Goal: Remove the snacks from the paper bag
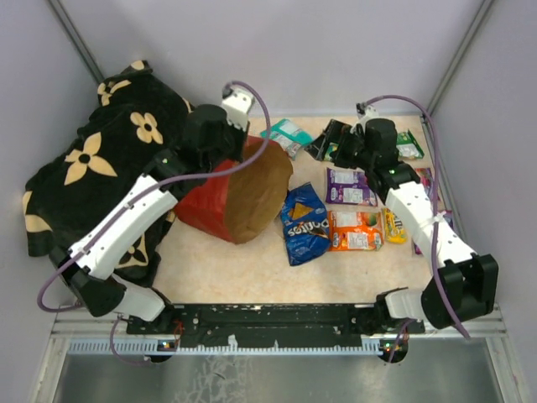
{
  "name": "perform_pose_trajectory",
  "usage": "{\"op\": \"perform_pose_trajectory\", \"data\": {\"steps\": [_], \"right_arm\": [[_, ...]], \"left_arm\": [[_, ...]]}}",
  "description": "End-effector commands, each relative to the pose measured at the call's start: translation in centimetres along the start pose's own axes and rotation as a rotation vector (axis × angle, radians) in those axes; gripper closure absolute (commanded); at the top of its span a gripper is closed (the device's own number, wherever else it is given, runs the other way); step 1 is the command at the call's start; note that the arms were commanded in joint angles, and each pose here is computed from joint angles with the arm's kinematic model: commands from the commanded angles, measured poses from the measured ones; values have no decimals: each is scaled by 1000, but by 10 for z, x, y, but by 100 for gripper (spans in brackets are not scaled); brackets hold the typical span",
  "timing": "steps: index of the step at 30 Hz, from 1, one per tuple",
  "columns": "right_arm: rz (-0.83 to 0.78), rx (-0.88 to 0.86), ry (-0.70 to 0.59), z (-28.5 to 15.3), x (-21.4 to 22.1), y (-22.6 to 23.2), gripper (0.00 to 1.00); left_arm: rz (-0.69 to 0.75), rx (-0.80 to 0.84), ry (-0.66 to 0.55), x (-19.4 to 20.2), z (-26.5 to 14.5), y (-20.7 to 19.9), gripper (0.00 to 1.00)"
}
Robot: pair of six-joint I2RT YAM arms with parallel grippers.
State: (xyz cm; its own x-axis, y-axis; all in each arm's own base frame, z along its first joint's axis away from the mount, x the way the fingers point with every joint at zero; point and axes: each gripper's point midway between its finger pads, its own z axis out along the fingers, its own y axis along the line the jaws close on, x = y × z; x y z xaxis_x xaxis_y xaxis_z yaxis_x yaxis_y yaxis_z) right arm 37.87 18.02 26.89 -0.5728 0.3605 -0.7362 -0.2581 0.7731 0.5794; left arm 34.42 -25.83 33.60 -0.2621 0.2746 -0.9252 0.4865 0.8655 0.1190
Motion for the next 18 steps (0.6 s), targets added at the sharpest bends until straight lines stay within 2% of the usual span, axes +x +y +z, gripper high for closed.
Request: {"op": "perform_pose_trajectory", "data": {"steps": [1, 6, 10, 18], "right_arm": [[-37, -75, -129, -25, -36, 29, 3], [-46, -103, -127, -31, -37, 37, 2], [-55, -118, -103, -29, -26, 41, 2], [-62, -185, 14, -1, 32, 75, 2]], "left_arm": [[4, -129, -56, -38, 1, 46, 99], [-24, -192, -90, -54, 14, 79, 100], [-103, -184, -102, -51, 31, 98, 100], [-281, -280, -73, -20, 58, 165, 100]]}}
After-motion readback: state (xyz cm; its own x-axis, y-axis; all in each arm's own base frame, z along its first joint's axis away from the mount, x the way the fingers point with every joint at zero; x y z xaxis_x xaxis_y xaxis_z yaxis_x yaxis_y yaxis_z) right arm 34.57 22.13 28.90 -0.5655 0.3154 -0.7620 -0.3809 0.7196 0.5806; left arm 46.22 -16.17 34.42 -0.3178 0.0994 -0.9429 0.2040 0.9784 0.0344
